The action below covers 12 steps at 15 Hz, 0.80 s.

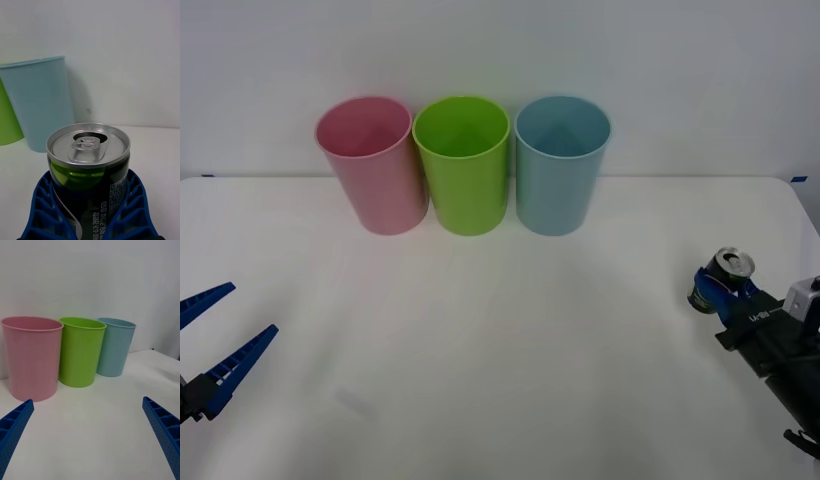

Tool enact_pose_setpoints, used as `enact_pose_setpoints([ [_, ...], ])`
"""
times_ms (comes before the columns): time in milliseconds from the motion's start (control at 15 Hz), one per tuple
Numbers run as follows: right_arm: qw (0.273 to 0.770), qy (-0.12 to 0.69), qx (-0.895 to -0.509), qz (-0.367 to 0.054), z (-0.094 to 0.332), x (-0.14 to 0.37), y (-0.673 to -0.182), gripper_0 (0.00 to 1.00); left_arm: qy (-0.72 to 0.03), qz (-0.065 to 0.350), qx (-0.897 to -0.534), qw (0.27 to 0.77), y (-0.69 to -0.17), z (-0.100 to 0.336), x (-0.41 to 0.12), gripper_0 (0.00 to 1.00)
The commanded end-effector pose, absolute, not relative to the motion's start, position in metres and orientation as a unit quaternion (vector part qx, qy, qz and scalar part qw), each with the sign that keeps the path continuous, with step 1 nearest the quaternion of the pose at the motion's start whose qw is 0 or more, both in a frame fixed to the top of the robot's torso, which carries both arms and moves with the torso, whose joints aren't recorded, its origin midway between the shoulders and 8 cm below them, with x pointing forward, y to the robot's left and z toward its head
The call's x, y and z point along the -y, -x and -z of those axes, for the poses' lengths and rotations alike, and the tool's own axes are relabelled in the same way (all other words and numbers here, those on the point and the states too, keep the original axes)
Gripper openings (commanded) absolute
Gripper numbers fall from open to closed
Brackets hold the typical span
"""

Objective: Grasp the object on the table and drop it into the matching bin: aluminum can to the light blue bin, PET bottle to the pink bin.

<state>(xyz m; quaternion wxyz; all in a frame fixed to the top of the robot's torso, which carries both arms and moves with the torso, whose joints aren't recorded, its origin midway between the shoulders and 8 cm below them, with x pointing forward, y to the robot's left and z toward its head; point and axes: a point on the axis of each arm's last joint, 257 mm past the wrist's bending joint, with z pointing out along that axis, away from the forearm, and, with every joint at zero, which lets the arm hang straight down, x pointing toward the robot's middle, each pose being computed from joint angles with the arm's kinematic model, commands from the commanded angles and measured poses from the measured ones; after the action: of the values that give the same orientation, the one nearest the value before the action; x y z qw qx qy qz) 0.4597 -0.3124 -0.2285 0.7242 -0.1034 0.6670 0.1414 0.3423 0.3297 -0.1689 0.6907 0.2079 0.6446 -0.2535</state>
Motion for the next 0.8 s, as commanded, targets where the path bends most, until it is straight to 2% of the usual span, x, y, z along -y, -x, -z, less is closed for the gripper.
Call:
enact_pose_setpoints([
  [67,0.732,0.12,-0.654,-0.149,0.206,0.302,-0.457,0.0,-0.208,0.253,-0.645,0.691,-0.342,0.169,-0.33,1.0],
  [800,0.733,0.144,-0.611,-0.262,0.098,0.252,-0.453,0.0,-0.208,0.253,-0.645,0.691,-0.342,0.169,-0.33,1.0],
])
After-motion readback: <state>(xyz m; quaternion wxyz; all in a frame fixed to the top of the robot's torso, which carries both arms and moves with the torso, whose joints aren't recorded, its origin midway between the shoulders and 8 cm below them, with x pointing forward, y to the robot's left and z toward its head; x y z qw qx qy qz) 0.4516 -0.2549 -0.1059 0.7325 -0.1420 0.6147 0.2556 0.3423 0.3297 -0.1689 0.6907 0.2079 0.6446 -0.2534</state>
